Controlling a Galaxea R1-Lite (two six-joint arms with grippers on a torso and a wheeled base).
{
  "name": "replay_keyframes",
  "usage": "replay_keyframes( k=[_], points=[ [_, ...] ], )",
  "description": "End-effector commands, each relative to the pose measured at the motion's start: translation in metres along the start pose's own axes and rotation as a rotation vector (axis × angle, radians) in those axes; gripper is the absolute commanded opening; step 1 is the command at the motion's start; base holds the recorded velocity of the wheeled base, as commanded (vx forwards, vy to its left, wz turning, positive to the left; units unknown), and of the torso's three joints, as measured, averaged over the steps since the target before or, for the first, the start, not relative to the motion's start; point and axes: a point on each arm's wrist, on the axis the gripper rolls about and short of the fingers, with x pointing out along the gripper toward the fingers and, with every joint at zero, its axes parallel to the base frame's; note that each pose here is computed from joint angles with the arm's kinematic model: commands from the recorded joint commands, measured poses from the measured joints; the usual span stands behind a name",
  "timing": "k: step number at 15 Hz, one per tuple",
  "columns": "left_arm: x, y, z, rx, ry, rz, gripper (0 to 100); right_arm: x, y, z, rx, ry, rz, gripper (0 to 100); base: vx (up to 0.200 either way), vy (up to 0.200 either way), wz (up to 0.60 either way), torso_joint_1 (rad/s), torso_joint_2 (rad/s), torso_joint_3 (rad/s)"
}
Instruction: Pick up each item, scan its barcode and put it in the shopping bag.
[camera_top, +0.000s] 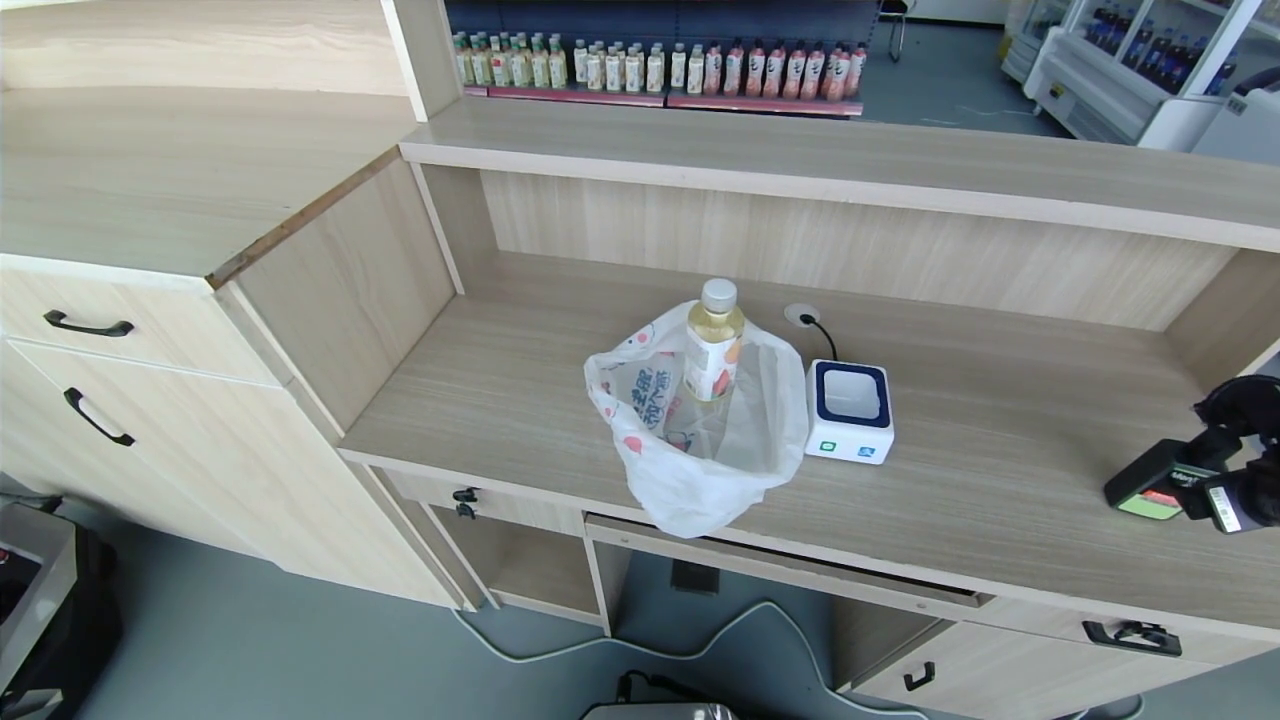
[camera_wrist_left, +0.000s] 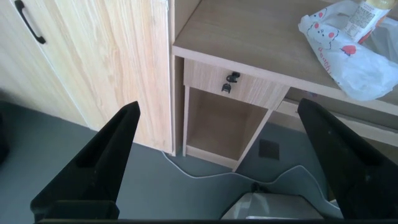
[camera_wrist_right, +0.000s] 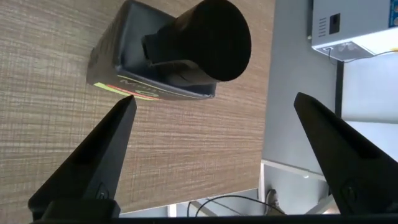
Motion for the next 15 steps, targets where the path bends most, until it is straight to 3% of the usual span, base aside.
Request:
replay_keyframes(
  k=[1,15],
  points=[
    [0.0,0.0,0.0,0.0,-0.001,0.0,100,0.006,0.006,0.001,0.002,-0.003,0.014,100,0.0,0.0,0.0,0.0,0.0,0.0],
    [0.0,0.0,0.0,0.0,-0.001,0.0,100,0.03,0.03,0.008,0.124,-0.089,0.126,100,0.0,0.0,0.0,0.0,0.0,0.0]
  ],
)
